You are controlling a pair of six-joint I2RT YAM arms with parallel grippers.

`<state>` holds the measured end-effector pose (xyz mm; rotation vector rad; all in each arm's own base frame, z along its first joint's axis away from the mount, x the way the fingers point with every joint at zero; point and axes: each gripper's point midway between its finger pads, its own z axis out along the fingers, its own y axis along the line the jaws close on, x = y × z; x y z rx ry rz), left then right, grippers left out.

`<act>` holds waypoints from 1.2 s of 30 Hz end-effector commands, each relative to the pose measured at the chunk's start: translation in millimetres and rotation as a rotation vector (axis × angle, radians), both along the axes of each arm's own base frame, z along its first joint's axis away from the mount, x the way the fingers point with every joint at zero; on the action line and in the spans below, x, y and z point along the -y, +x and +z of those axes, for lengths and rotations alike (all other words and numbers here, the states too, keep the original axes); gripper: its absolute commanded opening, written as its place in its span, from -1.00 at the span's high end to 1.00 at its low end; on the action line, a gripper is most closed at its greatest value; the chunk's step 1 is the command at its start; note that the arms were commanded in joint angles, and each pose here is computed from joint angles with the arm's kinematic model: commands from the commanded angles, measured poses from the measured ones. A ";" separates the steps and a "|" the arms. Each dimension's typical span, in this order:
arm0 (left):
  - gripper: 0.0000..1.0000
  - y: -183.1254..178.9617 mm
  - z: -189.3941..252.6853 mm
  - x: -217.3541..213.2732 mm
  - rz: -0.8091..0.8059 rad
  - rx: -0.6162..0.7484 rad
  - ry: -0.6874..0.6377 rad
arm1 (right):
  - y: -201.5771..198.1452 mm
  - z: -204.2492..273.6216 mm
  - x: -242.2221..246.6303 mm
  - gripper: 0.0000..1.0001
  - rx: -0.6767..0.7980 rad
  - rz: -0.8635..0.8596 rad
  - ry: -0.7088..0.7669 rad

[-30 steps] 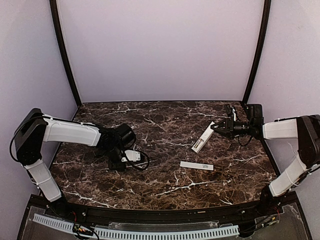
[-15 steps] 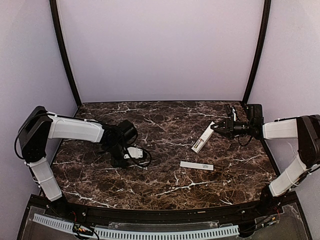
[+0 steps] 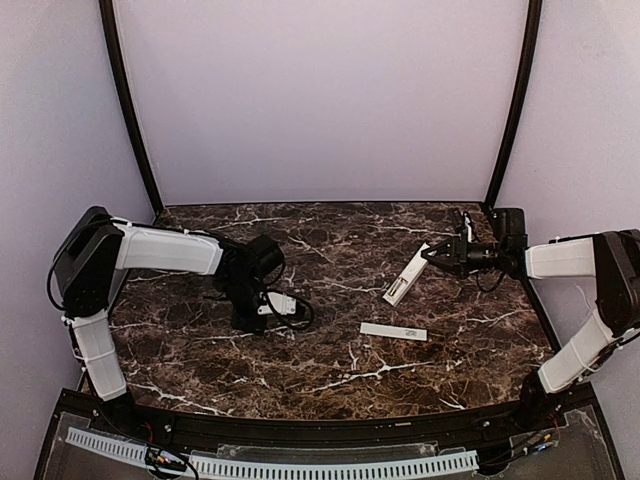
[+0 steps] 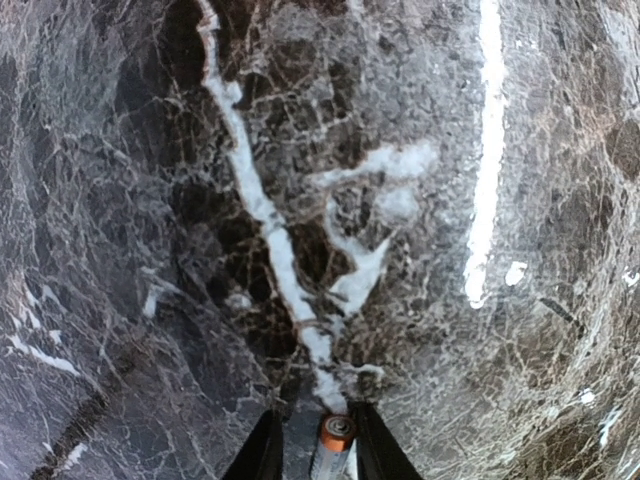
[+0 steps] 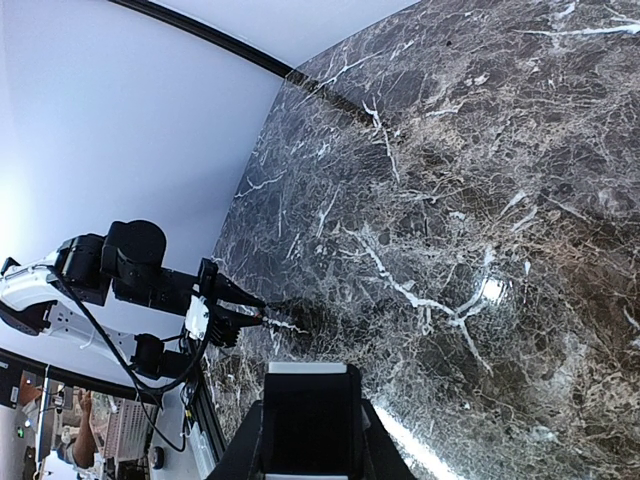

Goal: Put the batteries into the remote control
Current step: Pick up the battery from the center of the board.

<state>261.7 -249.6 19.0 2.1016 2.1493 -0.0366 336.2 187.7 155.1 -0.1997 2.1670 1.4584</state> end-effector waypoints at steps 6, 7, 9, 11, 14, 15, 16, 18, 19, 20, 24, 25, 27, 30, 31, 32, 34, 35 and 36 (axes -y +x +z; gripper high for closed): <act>0.37 -22.0 -20.8 -27.7 0.092 -0.142 0.108 | -0.3 10.4 -3.9 1.00 0.056 0.029 0.015; 0.37 -20.4 -21.0 -30.0 0.105 -0.136 0.117 | -0.6 10.2 -3.8 1.00 0.056 0.028 0.014; 0.37 -19.0 -21.6 -35.2 0.126 -0.136 0.129 | -0.5 10.2 -3.7 1.00 0.058 0.028 0.013; 0.47 -19.3 -21.2 -38.8 0.139 -0.144 0.133 | -0.6 9.9 -3.9 1.00 0.056 0.029 0.013; 0.59 -22.6 -19.4 -38.6 0.142 -0.163 0.125 | -0.3 9.7 -4.5 1.00 0.056 0.031 0.015; 0.64 -22.6 -18.7 -38.8 0.145 -0.163 0.124 | -0.2 9.4 -4.8 1.00 0.056 0.031 0.014; 0.67 -22.8 -17.8 -39.1 0.147 -0.165 0.127 | -0.8 9.4 -5.5 1.00 0.056 0.035 0.015; 0.74 -22.6 -16.0 -38.3 0.154 -0.168 0.123 | -0.7 9.7 -6.7 1.00 0.055 0.039 0.016; 0.78 -22.3 -15.5 -37.4 0.156 -0.169 0.121 | -0.6 10.1 -7.5 1.00 0.056 0.039 0.015; 0.81 -21.9 -13.8 -35.6 0.163 -0.172 0.115 | -0.8 10.1 -8.8 1.00 0.056 0.042 0.014; 0.98 -14.9 -3.4 -22.6 0.218 -0.158 0.050 | -3.2 8.6 -20.2 1.00 0.047 0.061 0.017; 0.99 -9.2 3.8 -16.6 0.230 -0.131 0.014 | -4.6 8.1 -24.9 1.00 0.044 0.071 0.022; 0.99 -0.4 19.1 -3.6 0.273 -0.091 -0.072 | -6.8 6.2 -35.1 1.00 0.039 0.088 0.026; 0.99 8.5 48.5 19.9 0.351 -0.051 -0.249 | -10.8 5.6 -53.6 1.00 0.038 0.128 0.030; 0.99 10.8 64.0 30.7 0.351 -0.023 -0.343 | -11.2 5.6 -59.2 1.00 0.039 0.140 0.028; 0.99 11.1 72.8 35.6 0.376 -0.018 -0.394 | -12.7 5.3 -64.6 1.00 0.038 0.155 0.029; 0.99 9.7 97.0 47.9 0.378 0.017 -0.529 | -15.7 7.3 -74.3 1.00 0.045 0.184 0.036; 0.99 8.7 111.4 54.1 0.384 0.036 -0.613 | -17.2 8.9 -78.8 1.00 0.050 0.198 0.039; 0.99 6.9 118.5 58.0 0.383 0.039 -0.654 | -18.9 10.0 -83.1 1.00 0.053 0.211 0.042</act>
